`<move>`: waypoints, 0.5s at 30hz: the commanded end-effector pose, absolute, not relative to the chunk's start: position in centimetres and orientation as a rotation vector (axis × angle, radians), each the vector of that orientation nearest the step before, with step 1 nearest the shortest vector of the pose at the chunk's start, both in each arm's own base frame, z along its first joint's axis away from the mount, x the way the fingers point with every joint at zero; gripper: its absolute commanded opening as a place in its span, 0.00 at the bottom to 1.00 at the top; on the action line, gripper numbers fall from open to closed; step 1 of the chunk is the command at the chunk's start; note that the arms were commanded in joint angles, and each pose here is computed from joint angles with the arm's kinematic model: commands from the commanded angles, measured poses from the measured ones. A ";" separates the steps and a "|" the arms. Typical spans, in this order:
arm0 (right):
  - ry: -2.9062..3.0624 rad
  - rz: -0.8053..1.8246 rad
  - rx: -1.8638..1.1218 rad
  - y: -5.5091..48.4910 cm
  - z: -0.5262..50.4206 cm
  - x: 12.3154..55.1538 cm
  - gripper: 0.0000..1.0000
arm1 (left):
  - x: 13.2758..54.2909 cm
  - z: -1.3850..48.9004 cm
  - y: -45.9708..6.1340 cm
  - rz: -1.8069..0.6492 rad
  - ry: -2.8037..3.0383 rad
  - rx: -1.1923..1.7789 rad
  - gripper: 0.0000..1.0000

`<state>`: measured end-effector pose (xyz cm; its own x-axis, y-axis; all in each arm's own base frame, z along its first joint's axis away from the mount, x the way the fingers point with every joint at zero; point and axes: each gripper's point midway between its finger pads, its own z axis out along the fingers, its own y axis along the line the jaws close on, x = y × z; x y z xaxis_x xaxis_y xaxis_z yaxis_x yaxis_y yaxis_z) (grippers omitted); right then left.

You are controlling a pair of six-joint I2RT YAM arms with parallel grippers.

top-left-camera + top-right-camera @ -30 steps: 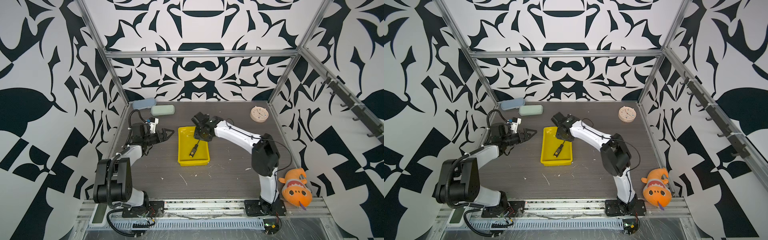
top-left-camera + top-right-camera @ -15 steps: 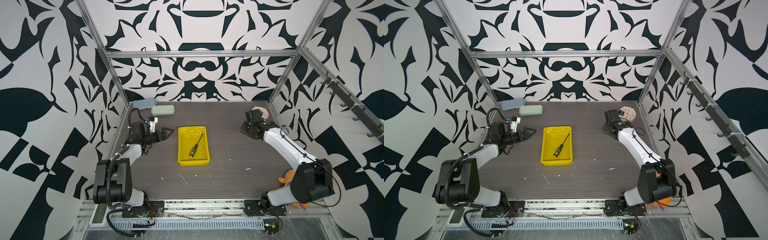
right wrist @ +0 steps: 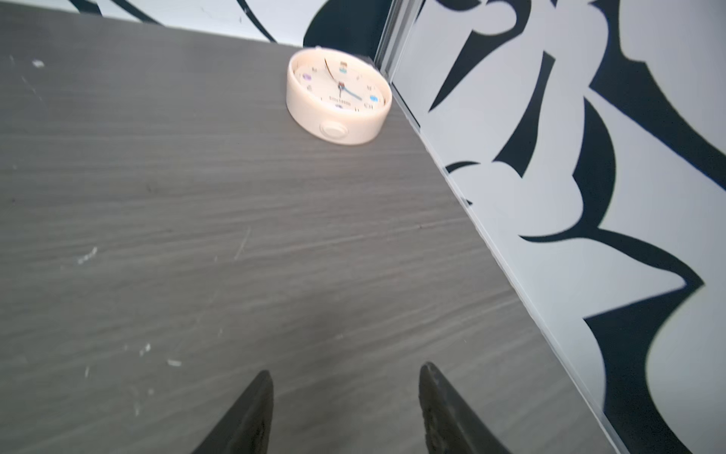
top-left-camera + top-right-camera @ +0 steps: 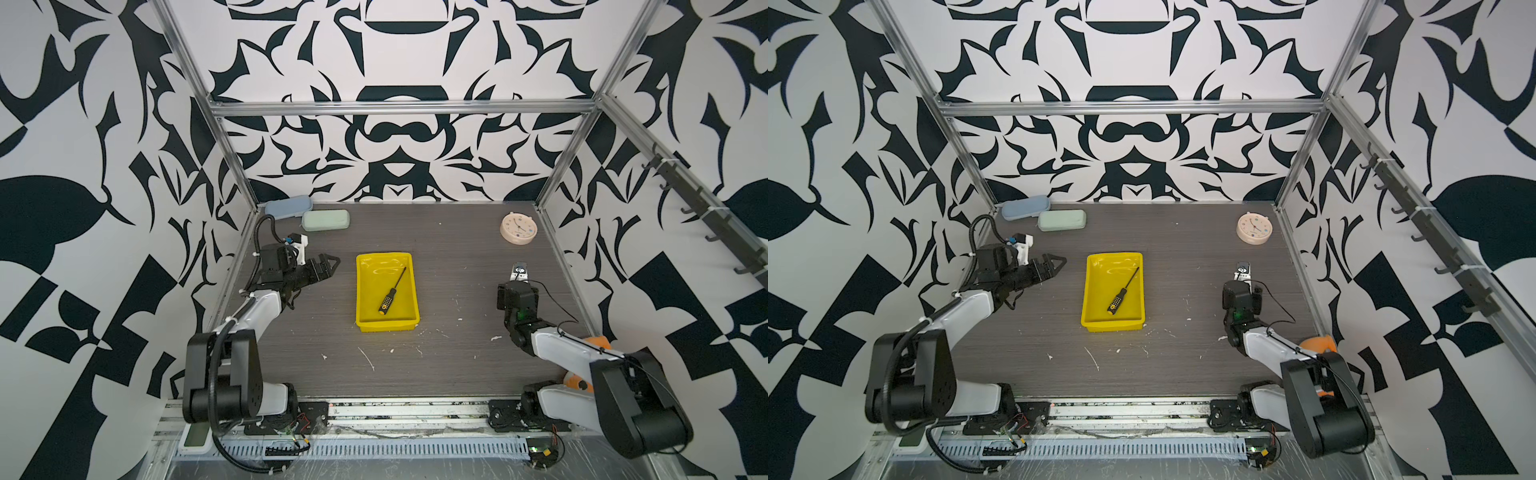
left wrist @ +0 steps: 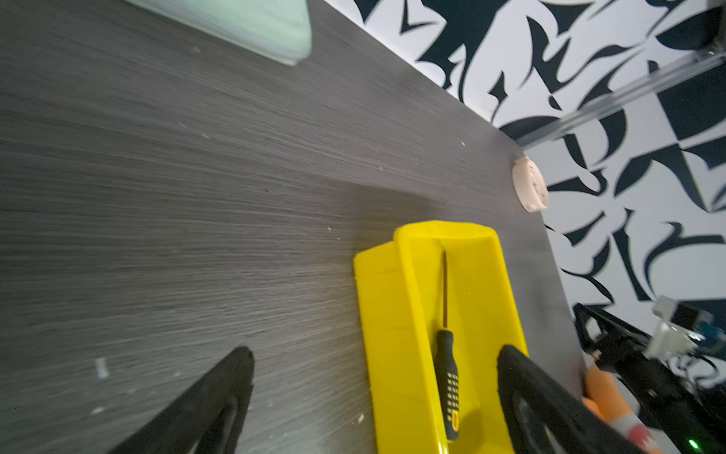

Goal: Put the screwdriver in the bin
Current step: Reset both arms

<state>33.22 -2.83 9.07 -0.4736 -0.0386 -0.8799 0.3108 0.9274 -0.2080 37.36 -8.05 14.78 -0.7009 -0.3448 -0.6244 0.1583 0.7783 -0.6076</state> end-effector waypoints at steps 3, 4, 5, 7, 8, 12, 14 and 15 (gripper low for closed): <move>1.905 -0.343 0.192 -1.9 11.4 35.7 0.64 | 36.0 16.6 -2.8 -0.466 2.102 -0.303 0.99; 1.905 -0.358 0.199 -2.1 11.4 36.0 0.65 | 35.9 16.8 -1.5 -0.395 2.073 -0.361 0.99; 1.903 -0.379 0.211 -2.4 11.4 36.3 0.66 | 35.8 17.0 0.0 -0.312 2.036 -0.411 0.99; 1.918 -0.399 0.216 -2.7 11.2 36.9 0.67 | 35.5 17.0 2.2 -0.163 1.997 -0.454 0.99; 1.938 -0.403 0.211 -2.7 11.0 37.3 0.68 | 35.2 16.7 3.4 -0.087 1.987 -0.495 0.99; 1.973 -0.346 0.111 -1.2 10.5 37.8 0.95 | 34.3 16.7 5.2 0.048 2.036 -0.553 0.99; 1.963 -0.343 0.119 -1.3 10.6 37.7 0.96 | 34.5 16.8 5.2 0.066 2.051 -0.537 0.99; 1.942 -0.338 0.143 -1.5 10.9 37.6 0.96 | 34.6 16.7 5.5 0.087 2.052 -0.538 0.99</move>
